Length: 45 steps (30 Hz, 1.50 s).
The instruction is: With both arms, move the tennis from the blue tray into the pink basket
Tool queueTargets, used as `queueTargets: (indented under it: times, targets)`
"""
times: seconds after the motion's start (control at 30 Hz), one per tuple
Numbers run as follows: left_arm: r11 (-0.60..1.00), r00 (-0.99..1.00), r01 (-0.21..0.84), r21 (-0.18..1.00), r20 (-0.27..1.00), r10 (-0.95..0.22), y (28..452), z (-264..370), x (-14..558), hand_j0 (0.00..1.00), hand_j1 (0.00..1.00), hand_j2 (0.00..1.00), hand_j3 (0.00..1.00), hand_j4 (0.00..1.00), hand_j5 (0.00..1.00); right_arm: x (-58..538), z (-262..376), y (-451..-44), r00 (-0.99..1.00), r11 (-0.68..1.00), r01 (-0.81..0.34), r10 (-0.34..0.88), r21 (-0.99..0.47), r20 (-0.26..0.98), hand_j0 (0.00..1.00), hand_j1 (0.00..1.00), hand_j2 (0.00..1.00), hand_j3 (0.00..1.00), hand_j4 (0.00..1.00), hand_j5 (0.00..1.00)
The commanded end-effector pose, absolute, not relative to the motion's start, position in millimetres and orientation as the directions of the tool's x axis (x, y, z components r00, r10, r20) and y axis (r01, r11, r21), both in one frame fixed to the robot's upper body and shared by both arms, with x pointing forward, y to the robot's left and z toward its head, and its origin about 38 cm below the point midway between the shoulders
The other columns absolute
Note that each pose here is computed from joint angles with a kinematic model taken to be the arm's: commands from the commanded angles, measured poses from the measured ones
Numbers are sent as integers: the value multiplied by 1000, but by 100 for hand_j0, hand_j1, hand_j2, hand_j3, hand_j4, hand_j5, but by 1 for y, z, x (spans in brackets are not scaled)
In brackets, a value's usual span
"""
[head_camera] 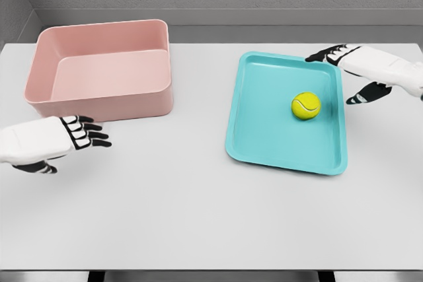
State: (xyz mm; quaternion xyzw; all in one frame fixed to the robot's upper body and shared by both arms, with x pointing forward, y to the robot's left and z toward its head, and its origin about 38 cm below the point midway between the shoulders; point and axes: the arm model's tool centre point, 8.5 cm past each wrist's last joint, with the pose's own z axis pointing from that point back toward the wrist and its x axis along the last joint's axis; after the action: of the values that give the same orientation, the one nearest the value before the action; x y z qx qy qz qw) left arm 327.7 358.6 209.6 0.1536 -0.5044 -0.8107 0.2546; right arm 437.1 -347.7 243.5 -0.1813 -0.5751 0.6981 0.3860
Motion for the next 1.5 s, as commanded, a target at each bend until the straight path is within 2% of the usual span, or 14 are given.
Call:
queueTargets:
  times: [0.0, 0.4, 0.5, 0.7, 0.83, 0.9, 0.97, 1.1, 1.47]
  targets:
    - [-362, -823, 269, 892, 17, -567, 358, 207, 326, 100, 100, 100, 100, 100, 100, 436, 244, -347, -642, -39, -330, 742, -943, 194, 100, 100, 100, 100, 100, 100]
    - [-322, -865, 217, 921, 29, -501, 316, 194, 337, 100, 100, 100, 100, 100, 100, 432, 232, -349, -664, -68, -347, 722, -935, 194, 100, 100, 100, 100, 100, 100]
    - [-329, -869, 171, 929, -16, -495, 315, 211, 347, 100, 100, 100, 100, 100, 100, 434, 232, -348, -656, -78, -360, 730, -930, 193, 100, 100, 100, 100, 100, 100]
    - [-233, -873, 84, 969, -42, -486, 306, 242, 359, 100, 100, 100, 100, 100, 100, 439, 226, -329, -678, -122, -398, 707, -909, 202, 100, 100, 100, 100, 100, 100]
    - [-198, -876, 98, 975, -10, -482, 301, 241, 359, 100, 100, 100, 100, 100, 100, 441, 218, -317, -684, -120, -414, 695, -902, 221, 100, 100, 100, 100, 100, 100]
    - [-245, -885, 158, 957, 28, -464, 297, 221, 353, 100, 100, 100, 100, 100, 100, 443, 215, -319, -677, -117, -421, 700, -900, 225, 100, 100, 100, 100, 100, 100]
    - [-372, -889, 233, 898, 42, -456, 298, 204, 348, 100, 100, 100, 100, 100, 100, 446, 208, -317, -669, -111, -435, 704, -894, 238, 100, 100, 100, 100, 100, 100]
    - [-459, -891, 283, 842, 53, -451, 300, 191, 344, 100, 100, 100, 100, 100, 100, 455, 192, -311, -657, -116, -459, 712, -881, 248, 100, 100, 100, 100, 100, 100]
    - [-448, -904, 237, 862, 26, -428, 286, 204, 354, 100, 100, 100, 100, 100, 100, 461, 170, -309, -633, -122, -506, 725, -854, 272, 100, 100, 100, 100, 100, 100]
